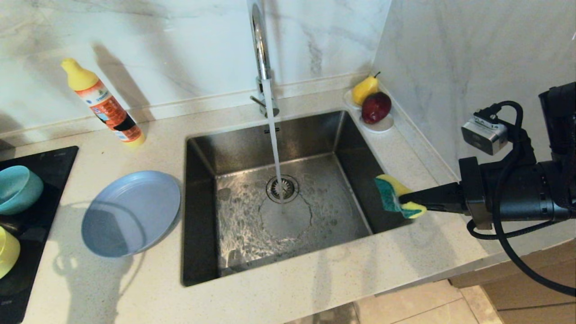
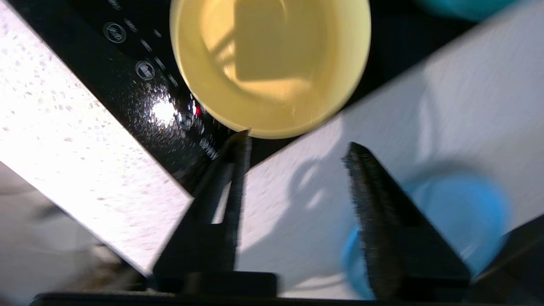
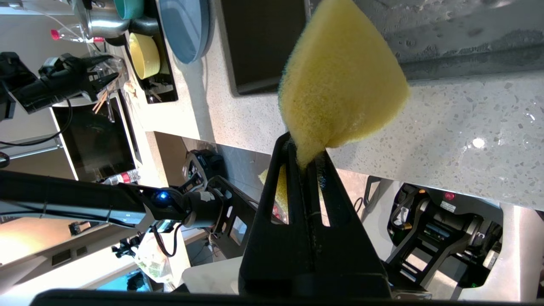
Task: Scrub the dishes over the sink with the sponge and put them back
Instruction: Place the bowl on the table
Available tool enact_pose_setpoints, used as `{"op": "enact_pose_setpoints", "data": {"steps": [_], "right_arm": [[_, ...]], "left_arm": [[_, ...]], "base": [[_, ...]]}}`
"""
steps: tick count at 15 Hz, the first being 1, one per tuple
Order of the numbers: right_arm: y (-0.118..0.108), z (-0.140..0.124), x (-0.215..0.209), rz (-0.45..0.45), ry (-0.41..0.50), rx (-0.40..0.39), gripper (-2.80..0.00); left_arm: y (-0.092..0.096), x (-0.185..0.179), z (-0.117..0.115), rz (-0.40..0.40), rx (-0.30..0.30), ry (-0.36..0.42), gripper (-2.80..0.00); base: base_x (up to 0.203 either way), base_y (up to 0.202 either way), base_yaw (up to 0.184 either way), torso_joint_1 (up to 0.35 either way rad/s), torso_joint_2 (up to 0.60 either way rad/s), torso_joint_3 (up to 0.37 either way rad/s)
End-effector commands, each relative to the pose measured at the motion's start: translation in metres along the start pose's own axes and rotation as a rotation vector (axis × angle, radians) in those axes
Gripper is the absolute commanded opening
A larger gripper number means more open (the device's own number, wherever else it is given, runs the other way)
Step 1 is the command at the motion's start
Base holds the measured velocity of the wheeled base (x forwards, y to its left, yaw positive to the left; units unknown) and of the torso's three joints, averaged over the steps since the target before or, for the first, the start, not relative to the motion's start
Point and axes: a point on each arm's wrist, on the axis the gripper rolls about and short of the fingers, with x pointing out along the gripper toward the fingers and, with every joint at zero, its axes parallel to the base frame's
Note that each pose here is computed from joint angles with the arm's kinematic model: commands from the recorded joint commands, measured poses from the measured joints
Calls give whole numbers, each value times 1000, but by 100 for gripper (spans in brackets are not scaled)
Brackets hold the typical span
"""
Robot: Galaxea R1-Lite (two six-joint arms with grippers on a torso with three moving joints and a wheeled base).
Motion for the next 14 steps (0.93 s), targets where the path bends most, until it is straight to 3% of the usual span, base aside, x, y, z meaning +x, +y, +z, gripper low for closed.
{"op": "enact_pose_setpoints", "data": {"steps": [1, 4, 8, 10, 11, 14], "right_arm": [[-1, -1, 1, 0, 6, 6, -280], [-1, -1, 0, 2, 6, 5, -280], [-1, 1, 4, 0, 11, 7, -280], [-2, 1, 5, -2, 14, 9, -280], [-2, 2, 6, -1, 13, 9, -280], [-1, 2, 5, 1, 10, 7, -280]], "left_arm": [[-1, -2, -19, -7, 123, 38, -280], [-18, 9, -32, -46, 285, 93, -280], [-50, 17, -56, -115, 421, 166, -280], [-60, 20, -65, -135, 459, 196, -280], [-62, 22, -68, -142, 472, 207, 0], [-64, 29, -76, -143, 501, 245, 0]], "base": [[0, 0, 0, 0, 0, 0], [0, 0, 0, 0, 0, 0], [0, 0, 0, 0, 0, 0], [0, 0, 0, 0, 0, 0], [0, 0, 0, 0, 0, 0], [0, 0, 0, 0, 0, 0]]}}
